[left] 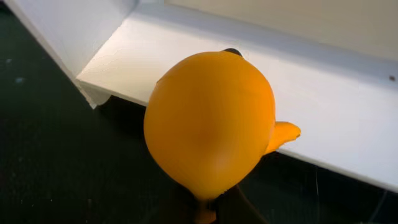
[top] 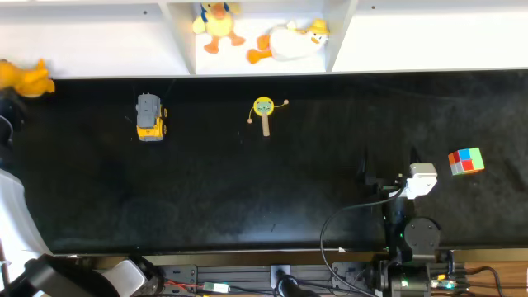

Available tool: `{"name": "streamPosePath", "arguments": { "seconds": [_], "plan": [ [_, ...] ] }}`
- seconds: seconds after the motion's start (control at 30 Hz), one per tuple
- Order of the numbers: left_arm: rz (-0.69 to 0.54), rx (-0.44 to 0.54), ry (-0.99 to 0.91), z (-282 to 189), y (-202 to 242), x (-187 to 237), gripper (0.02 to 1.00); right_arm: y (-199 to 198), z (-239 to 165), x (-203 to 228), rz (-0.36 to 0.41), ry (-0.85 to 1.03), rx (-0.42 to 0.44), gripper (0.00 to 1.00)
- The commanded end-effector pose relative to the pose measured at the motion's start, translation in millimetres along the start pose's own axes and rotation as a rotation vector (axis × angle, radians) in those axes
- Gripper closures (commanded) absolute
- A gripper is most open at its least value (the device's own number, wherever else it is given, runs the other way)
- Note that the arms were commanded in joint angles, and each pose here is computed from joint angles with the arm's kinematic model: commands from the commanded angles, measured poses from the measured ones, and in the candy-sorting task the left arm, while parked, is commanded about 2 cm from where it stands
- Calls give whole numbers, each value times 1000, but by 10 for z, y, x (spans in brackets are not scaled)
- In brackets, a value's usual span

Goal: Store Toys

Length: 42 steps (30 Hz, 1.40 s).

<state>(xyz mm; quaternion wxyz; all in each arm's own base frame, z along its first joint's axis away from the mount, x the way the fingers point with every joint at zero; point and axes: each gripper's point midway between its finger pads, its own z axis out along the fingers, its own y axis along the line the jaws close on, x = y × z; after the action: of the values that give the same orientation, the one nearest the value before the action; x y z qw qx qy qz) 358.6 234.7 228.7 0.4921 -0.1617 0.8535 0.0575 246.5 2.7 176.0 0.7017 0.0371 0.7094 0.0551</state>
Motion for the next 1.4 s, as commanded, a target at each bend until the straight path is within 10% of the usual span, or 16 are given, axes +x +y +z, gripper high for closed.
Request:
{"name": "streamPosePath", "arguments": {
  "seconds": [0.03,1.4],
  "plan": [
    [-35,-19,-40,-27,37,-206,976,-4,3,40,8,2,-1,5],
    [-50,29,-45,525,-93,-309,980,-5,3,40,8,2,-1,7]
  ]
}}
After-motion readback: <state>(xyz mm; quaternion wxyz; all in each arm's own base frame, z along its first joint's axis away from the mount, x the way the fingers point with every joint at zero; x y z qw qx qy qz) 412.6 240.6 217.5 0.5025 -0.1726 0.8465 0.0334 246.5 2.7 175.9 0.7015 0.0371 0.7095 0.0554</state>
